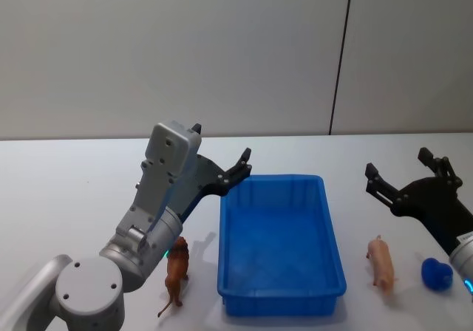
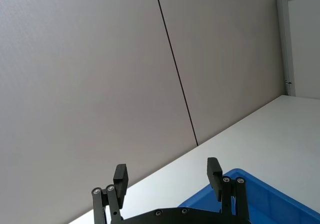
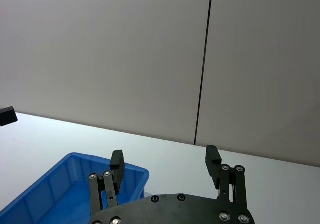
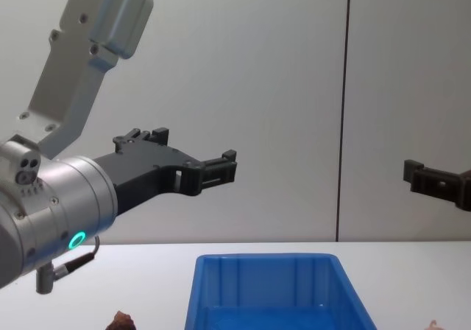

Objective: Pick up the two dolls from the table and place them into the box.

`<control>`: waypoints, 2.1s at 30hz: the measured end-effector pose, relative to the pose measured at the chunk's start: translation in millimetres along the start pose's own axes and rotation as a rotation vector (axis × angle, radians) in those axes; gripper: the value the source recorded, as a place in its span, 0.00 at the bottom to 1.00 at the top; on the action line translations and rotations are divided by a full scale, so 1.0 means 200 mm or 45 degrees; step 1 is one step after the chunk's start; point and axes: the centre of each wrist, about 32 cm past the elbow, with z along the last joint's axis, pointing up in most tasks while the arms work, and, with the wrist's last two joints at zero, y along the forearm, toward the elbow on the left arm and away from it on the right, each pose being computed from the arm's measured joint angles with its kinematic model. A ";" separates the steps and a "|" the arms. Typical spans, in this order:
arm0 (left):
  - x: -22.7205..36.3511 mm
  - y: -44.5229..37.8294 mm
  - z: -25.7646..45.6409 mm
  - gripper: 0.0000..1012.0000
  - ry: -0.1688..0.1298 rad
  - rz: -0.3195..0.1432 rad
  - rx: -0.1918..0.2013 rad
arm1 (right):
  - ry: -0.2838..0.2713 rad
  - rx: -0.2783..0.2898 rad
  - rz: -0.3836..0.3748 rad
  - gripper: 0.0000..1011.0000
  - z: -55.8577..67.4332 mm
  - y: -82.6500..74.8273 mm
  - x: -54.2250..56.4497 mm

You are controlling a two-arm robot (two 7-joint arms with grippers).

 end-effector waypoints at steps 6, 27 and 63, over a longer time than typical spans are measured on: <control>0.000 0.000 0.000 0.99 0.000 0.000 0.000 | 0.000 0.000 0.000 0.99 0.00 0.00 0.00; 0.000 0.000 0.000 0.99 0.000 0.000 0.000 | 0.021 -0.010 -0.006 0.99 0.00 -0.01 0.03; 0.000 0.000 0.000 0.99 0.000 0.000 0.000 | 0.020 -0.427 0.039 0.99 -0.14 -0.25 0.51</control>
